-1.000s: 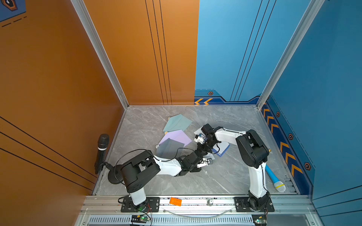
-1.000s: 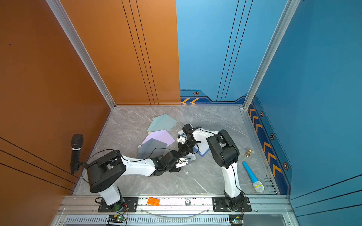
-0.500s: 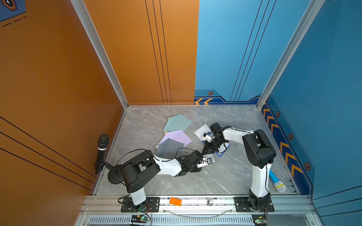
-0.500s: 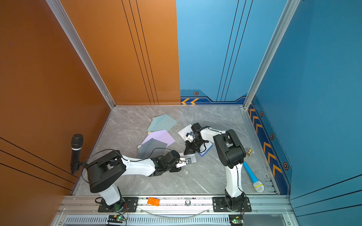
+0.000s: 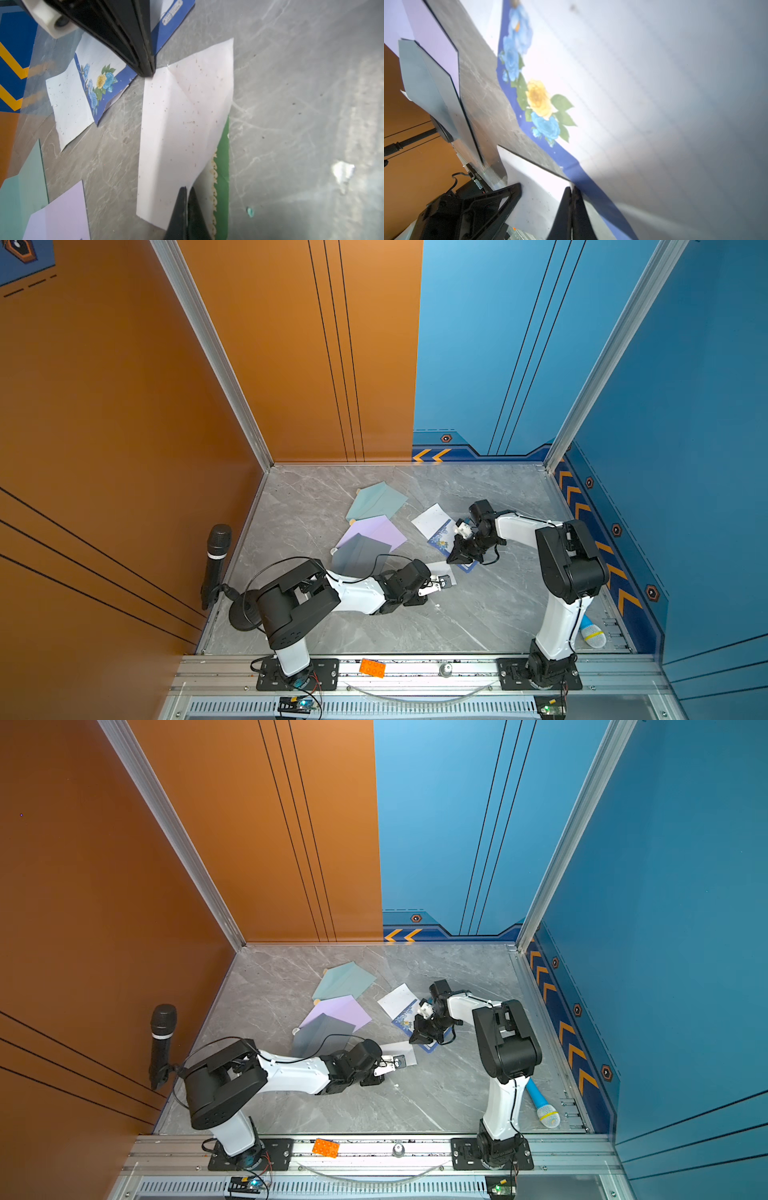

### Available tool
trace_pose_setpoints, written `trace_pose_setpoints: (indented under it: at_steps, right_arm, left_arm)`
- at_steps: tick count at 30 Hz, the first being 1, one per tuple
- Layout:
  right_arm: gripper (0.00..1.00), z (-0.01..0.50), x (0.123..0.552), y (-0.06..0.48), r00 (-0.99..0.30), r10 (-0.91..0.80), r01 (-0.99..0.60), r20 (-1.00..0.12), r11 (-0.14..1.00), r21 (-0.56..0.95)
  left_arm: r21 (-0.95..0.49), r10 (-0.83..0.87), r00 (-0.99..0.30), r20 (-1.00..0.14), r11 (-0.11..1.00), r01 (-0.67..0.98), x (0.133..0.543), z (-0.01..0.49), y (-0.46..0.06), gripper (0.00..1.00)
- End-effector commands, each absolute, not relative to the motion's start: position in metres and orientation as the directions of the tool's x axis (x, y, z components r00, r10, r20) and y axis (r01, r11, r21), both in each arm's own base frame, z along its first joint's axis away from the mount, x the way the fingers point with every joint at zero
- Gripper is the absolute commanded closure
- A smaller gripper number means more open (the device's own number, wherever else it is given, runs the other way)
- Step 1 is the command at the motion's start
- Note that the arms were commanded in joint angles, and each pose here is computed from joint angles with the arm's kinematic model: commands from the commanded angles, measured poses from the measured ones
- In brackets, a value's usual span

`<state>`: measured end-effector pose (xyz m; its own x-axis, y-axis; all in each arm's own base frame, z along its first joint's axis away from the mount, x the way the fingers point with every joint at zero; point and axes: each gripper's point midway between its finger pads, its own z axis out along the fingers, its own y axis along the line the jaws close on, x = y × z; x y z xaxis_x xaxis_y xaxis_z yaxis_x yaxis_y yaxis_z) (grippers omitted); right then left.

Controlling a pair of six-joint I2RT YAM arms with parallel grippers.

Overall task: Fold the letter paper in half and place it into the envelope
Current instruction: Fold the letter paper at the center of the board, then pick up the letter paper from the center of the board.

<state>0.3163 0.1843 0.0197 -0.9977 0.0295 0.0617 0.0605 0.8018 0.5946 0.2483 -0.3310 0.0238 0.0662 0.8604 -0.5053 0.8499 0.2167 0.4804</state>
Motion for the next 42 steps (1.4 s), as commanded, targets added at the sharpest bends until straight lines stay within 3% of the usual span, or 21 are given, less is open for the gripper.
trace_pose_setpoints:
  at_steps: [1, 10, 14, 21, 34, 42]
  right_arm:
    - [0.93, 0.019, 0.315, 0.17, -0.996, 0.072, 0.088, 0.05, 0.825, 0.559]
    - [0.77, 0.065, 0.305, 0.187, -0.996, 0.064, 0.008, -0.056, 0.727, 0.686]
    - [0.64, 0.066, 0.289, 0.188, -0.993, 0.107, 0.051, -0.039, 0.722, 0.69]
    - [0.56, 0.049, 0.269, 0.195, -0.986, 0.168, 0.12, 0.001, 0.698, 0.706]
    - [0.53, 0.04, 0.273, 0.211, -0.985, 0.175, 0.128, 0.011, 0.678, 0.724]
    - [0.63, 0.033, 0.274, 0.214, -0.986, 0.167, 0.131, 0.023, 0.673, 0.728]
  left_arm:
    - [0.441, 0.909, 0.017, -0.416, 0.186, 0.878, 0.232, -0.004, -0.306, 1.0]
    - [0.433, 0.876, -0.047, -0.48, 0.284, 0.855, 0.238, 0.004, -0.305, 1.0]
    - [0.417, 0.854, -0.069, -0.515, 0.321, 0.85, 0.238, 0.007, -0.307, 1.0]
    - [0.402, 0.839, -0.08, -0.538, 0.339, 0.85, 0.236, 0.009, -0.308, 1.0]
    - [0.409, 0.846, -0.07, -0.528, 0.325, 0.852, 0.235, 0.006, -0.308, 1.0]
    - [0.421, 0.853, -0.064, -0.518, 0.319, 0.849, 0.234, 0.005, -0.308, 0.98]
